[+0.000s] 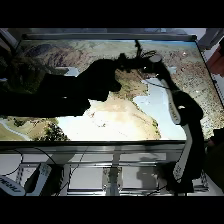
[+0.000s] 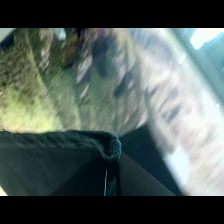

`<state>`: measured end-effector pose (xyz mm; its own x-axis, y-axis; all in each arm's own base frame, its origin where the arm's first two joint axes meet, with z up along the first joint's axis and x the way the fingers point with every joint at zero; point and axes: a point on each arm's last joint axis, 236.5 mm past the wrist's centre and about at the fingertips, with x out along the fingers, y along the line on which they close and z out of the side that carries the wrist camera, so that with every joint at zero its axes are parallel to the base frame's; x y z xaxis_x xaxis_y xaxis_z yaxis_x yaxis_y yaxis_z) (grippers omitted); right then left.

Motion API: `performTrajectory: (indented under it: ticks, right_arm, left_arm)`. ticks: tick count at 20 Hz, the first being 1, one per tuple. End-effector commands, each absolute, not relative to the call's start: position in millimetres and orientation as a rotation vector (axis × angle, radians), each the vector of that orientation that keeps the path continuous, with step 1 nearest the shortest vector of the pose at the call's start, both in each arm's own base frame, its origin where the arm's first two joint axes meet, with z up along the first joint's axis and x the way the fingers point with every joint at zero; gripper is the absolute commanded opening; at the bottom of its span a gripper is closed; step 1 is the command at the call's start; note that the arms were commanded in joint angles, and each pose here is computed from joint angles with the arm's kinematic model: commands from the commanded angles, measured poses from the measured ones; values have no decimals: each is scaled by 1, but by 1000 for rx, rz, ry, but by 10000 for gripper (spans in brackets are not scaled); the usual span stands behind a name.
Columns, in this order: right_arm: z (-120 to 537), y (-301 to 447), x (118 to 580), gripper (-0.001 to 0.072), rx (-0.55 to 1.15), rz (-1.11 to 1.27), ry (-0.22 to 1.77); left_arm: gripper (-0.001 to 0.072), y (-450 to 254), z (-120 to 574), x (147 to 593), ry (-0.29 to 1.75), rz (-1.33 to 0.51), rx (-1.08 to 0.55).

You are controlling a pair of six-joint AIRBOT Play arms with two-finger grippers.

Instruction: Fold the clothes and pants, and hang the long-sleeved shirts on hangers.

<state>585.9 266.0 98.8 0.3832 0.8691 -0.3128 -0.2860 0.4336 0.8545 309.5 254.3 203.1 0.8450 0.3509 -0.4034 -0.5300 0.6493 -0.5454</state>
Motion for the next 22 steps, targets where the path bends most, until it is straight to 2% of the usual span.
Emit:
performTrajectory:
  ticks: [1,7,12,16,22]
  right_arm:
    - [164,153,573,30,610,697,810]
    - [231,-32,516,30,442,352,749]
    - [232,-135,465,30,447,131,784]
    - [195,-183,427,30,468,25,913]
    - [189,-199,425,30,496,-10,899]
  left_arm:
    - [27,273,232,303,100,516,-835]
    - [27,271,254,310,-11,462,-925]
    - [27,268,260,312,-37,438,-955]
    - [27,266,255,313,-7,437,-948]
    - [27,244,217,338,143,335,-1028]
